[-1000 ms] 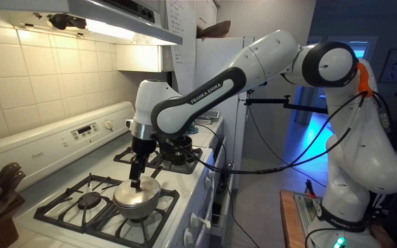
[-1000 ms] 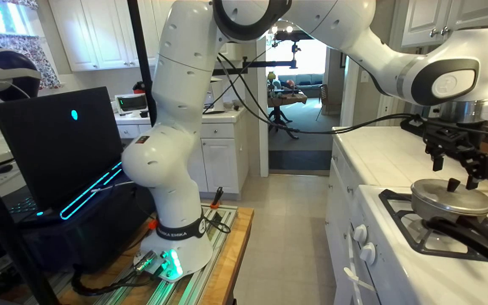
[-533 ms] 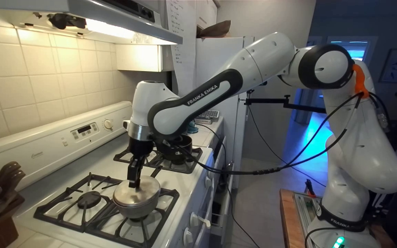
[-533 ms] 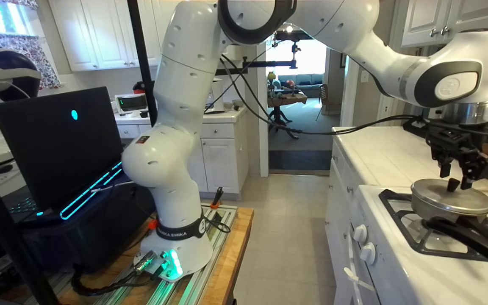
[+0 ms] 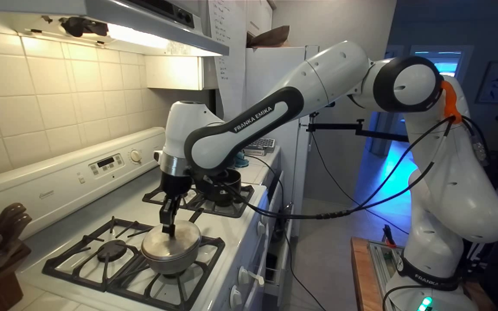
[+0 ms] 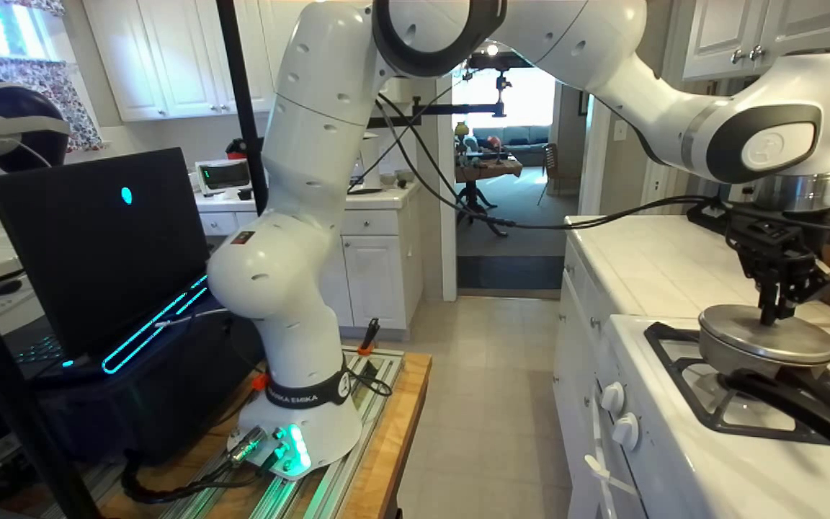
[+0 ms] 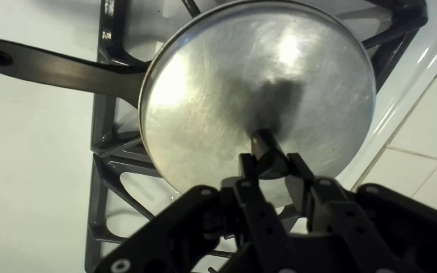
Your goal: Take the lid off the pan
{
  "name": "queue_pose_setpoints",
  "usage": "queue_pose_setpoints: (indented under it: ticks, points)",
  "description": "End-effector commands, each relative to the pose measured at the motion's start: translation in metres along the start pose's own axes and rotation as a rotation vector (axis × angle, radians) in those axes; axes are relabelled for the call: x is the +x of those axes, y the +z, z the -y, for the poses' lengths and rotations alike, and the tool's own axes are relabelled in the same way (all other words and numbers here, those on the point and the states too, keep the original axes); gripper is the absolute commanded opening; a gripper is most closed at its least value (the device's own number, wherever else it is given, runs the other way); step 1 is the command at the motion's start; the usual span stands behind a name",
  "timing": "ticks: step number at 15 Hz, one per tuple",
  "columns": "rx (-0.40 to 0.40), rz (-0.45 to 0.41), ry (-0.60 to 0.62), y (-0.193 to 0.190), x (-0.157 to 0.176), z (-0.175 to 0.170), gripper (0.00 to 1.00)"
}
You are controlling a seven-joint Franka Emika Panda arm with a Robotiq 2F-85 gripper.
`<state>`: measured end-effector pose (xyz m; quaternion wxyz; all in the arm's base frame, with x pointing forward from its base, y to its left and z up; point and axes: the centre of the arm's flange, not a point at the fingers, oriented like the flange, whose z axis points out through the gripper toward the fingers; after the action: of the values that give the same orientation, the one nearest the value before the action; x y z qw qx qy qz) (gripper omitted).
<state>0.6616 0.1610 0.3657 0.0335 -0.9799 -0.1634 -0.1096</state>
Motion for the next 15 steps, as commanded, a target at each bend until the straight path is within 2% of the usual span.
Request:
queue_pose_setpoints:
  ticks: [1, 7, 15]
  points:
    - [-0.021, -0.004, 0.019, 0.001, 0.010, 0.002, 0.06]
    - [-0.033, -0.035, 0.025, -0.019, 0.017, 0.009, 0.06]
    - [-0.031, -0.087, -0.023, -0.042, 0.039, 0.038, 0.06]
